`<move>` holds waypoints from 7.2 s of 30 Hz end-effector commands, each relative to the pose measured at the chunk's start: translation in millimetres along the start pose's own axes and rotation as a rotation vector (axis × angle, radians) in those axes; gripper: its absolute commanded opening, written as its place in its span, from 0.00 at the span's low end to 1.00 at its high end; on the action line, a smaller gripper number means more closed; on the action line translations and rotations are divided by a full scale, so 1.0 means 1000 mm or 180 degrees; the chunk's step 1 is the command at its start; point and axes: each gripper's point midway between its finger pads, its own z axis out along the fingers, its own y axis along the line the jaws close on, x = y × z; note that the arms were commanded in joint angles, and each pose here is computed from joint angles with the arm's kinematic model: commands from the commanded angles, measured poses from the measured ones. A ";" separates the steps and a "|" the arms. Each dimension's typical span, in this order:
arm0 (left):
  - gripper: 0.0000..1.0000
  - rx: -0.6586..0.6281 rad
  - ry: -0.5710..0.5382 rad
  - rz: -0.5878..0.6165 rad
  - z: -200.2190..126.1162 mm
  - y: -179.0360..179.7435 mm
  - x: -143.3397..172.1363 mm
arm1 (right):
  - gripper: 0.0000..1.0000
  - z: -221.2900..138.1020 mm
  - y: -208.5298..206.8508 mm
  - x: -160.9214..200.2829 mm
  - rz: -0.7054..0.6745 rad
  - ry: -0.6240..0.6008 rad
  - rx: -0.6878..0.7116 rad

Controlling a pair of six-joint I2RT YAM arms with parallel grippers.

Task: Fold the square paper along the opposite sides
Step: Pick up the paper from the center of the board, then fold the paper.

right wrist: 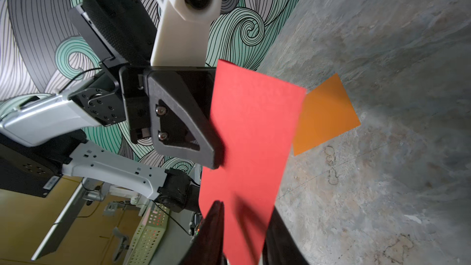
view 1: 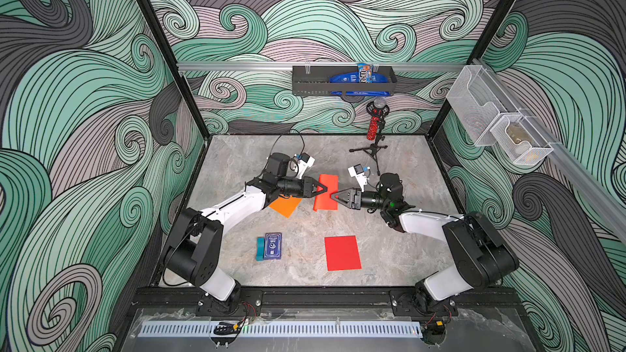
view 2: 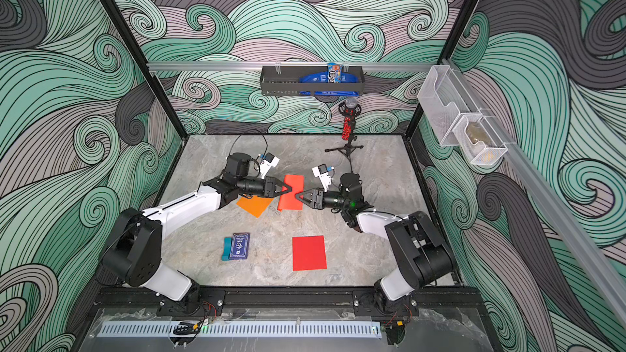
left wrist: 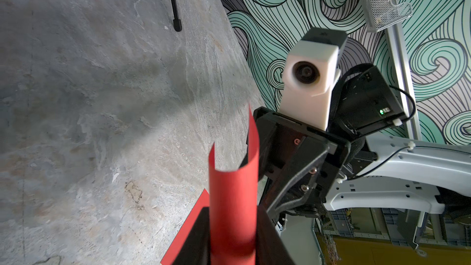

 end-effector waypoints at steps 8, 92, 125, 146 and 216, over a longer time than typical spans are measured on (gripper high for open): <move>0.57 -0.0102 -0.0239 0.0142 -0.020 -0.005 -0.021 | 0.00 -0.010 0.019 -0.020 -0.0268 -0.0143 0.0025; 0.00 0.0424 -0.0579 0.0191 -0.059 -0.038 -0.028 | 0.24 -0.014 0.047 -0.036 -0.0443 0.0025 0.0040; 0.00 0.0896 -0.0611 0.0177 -0.066 -0.064 -0.037 | 0.52 -0.004 0.029 -0.027 -0.0294 -0.0131 -0.0148; 0.00 0.0764 -0.0629 0.0165 -0.064 -0.054 -0.036 | 0.66 -0.015 0.093 -0.030 -0.0452 -0.0272 -0.0570; 0.00 0.0866 -0.0654 0.0256 -0.072 -0.068 -0.030 | 0.31 0.050 0.101 -0.004 -0.0347 0.0280 -0.0997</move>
